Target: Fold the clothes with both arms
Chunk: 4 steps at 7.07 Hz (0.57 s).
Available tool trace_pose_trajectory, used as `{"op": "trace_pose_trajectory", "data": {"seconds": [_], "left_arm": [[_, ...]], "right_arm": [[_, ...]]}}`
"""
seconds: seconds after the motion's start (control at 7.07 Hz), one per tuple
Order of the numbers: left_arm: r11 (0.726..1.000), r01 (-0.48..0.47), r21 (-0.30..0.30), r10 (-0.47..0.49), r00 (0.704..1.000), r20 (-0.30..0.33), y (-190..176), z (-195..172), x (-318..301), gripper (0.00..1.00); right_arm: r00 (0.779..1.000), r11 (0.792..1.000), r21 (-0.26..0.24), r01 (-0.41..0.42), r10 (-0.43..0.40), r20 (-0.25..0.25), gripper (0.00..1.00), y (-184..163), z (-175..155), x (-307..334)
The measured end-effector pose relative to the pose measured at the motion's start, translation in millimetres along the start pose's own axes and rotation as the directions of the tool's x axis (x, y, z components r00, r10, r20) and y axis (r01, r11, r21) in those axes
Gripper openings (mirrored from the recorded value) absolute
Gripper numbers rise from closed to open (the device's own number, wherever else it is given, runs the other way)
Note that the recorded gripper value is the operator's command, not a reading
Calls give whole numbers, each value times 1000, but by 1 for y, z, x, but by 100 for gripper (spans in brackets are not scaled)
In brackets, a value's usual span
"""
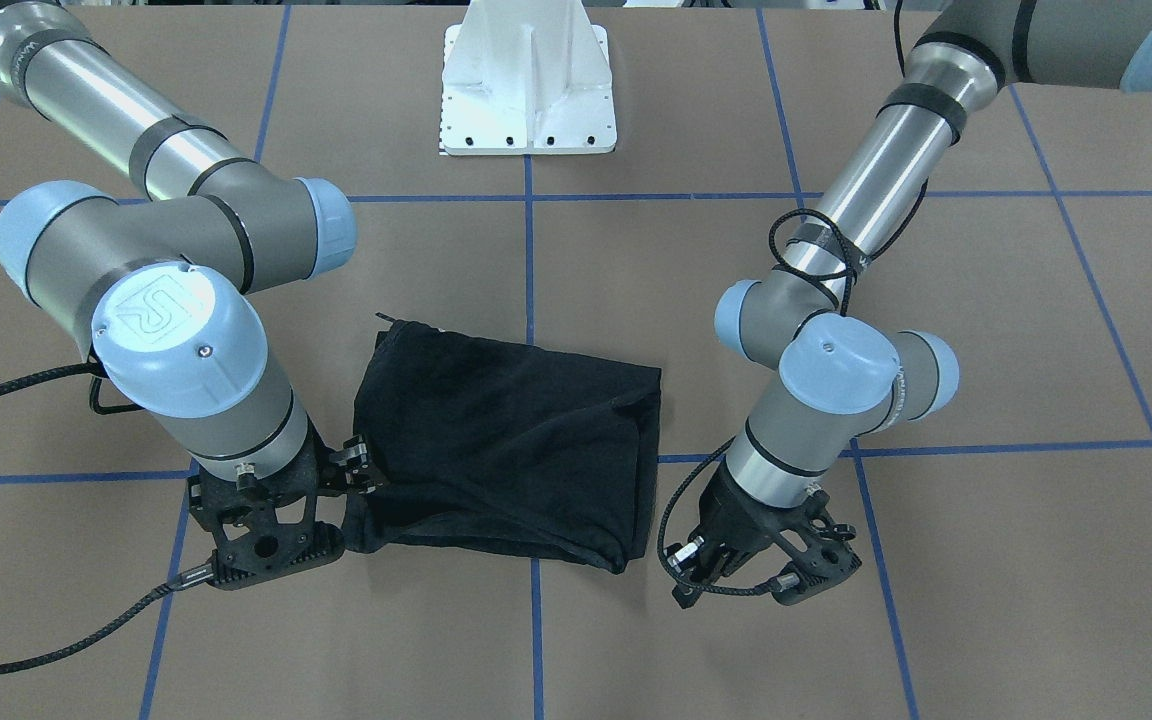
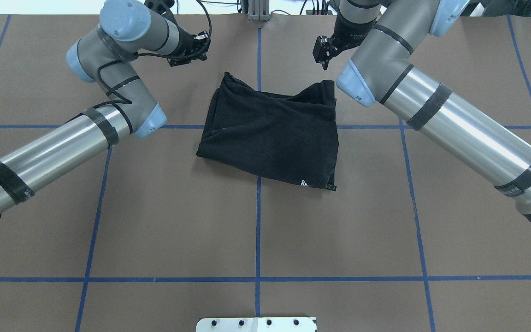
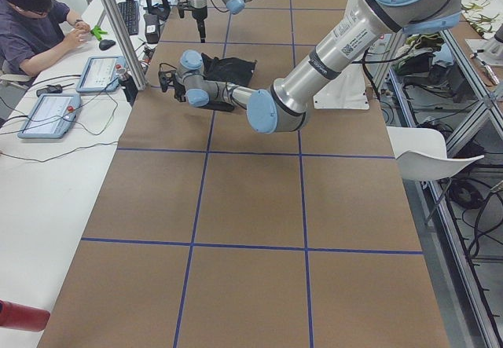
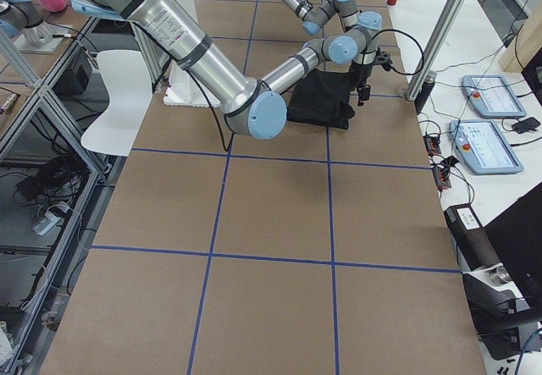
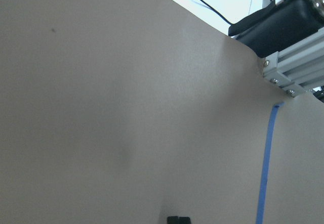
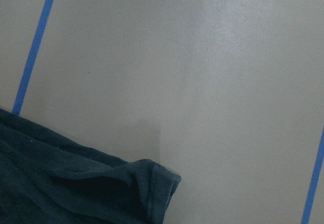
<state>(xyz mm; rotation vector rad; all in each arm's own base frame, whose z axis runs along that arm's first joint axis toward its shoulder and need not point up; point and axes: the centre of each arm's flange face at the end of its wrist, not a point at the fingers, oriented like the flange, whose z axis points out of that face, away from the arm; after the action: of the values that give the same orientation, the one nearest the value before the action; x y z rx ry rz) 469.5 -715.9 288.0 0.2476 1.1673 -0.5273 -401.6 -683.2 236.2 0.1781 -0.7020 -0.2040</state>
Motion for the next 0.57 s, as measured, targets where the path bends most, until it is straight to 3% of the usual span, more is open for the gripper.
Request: {"op": "trace_pose_trajectory", "data": {"seconds": [0.28, 0.42, 0.57], "left_arm": [[997, -76, -30, 76, 997, -4, -53, -37, -21, 0], [993, -107, -48, 107, 994, -8, -74, -61, -48, 32], [989, -133, -57, 133, 991, -17, -89, -86, -77, 99]], "right_arm": [[1000, 1000, 8, -5, 5, -2, 100, -8, -10, 24], [1000, 1000, 6, -11, 11, -1, 100, -10, -14, 45], [1000, 1000, -1, -10, 10, 1, 100, -10, -16, 69]]}}
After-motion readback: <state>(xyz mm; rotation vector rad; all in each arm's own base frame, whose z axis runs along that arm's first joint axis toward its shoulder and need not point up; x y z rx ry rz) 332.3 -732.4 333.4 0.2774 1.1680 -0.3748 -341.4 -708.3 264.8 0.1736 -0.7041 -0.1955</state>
